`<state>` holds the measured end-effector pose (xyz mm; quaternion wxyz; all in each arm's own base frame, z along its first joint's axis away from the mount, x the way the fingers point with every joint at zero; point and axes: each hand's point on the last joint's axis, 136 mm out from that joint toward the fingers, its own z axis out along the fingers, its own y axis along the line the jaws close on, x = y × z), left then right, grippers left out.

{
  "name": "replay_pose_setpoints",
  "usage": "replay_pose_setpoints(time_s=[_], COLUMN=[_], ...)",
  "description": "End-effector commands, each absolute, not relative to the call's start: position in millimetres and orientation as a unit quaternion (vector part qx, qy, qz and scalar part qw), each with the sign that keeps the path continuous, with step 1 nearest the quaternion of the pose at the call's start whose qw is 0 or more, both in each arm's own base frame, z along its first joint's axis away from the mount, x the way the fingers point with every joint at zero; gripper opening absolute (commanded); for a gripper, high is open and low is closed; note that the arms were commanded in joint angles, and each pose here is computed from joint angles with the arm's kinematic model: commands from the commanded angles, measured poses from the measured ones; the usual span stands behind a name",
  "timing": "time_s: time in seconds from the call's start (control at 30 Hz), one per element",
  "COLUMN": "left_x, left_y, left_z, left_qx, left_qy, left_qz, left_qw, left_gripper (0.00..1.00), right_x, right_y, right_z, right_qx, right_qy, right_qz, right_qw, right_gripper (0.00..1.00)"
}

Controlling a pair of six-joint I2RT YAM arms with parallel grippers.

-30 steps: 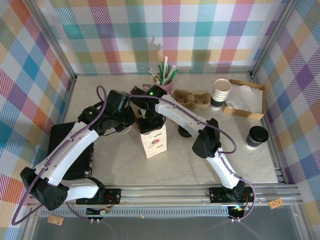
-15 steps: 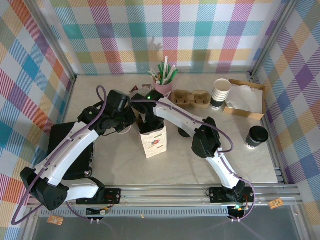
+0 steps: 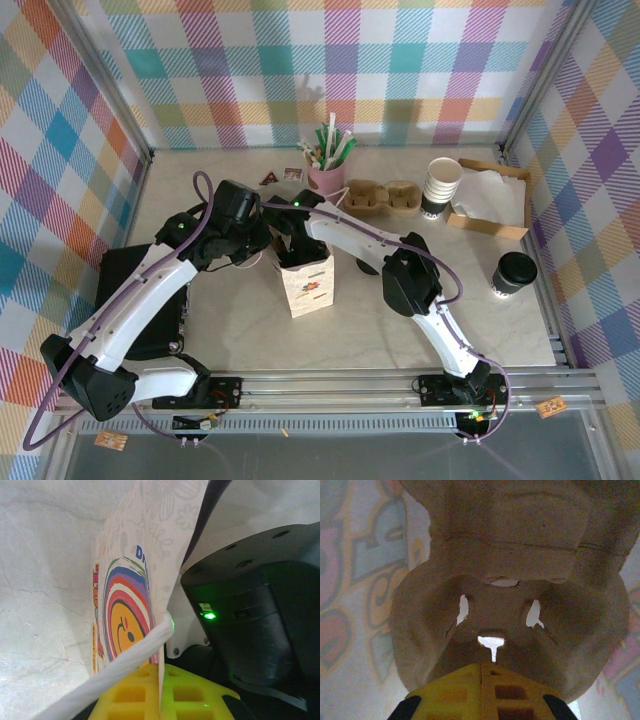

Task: Pack the takeout coffee

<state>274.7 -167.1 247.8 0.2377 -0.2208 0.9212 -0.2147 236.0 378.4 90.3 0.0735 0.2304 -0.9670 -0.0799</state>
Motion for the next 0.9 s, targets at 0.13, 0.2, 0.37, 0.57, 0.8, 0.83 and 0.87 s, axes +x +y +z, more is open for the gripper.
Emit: replay_pose_setpoints(time_s=[0.13,0.2,0.37,0.57,0.8,0.83,0.87], left_x=[267,266,266,265,262,262,262], left_y=[-171,-170,-170,-170,-170,-169,-170], left_z=[261,262,264,267,270,271,272], left_qx=[-0.207,-0.207,-0.207,-0.208,-0.207,-0.207,-0.207], left_qy=[0.921,0.921,0.92,0.919,0.92,0.92,0.92], left_qz=[-0.228,-0.228,-0.23,-0.234,-0.234,-0.234,-0.235], left_qw=[0.239,0.239,0.24,0.239,0.237,0.237,0.237], left_gripper=[0.0,0.0,0.0,0.0,0.0,0.0,0.0], right_x=[231,229,230,230,231,231,231], right_y=[379,379,378,375,369,368,368], right_z=[69,65,57,49,36,34,32], right_qx=[0.242,0.241,0.238,0.236,0.235,0.233,0.233], right_qy=[-0.963,-0.963,-0.964,-0.965,-0.967,-0.967,-0.967], right_qz=[-0.08,-0.079,-0.075,-0.066,-0.051,-0.048,-0.047], right_qw=[0.083,0.088,0.09,0.092,0.089,0.09,0.089], right_gripper=[0.03,0.03,0.03,0.03,0.03,0.03,0.03])
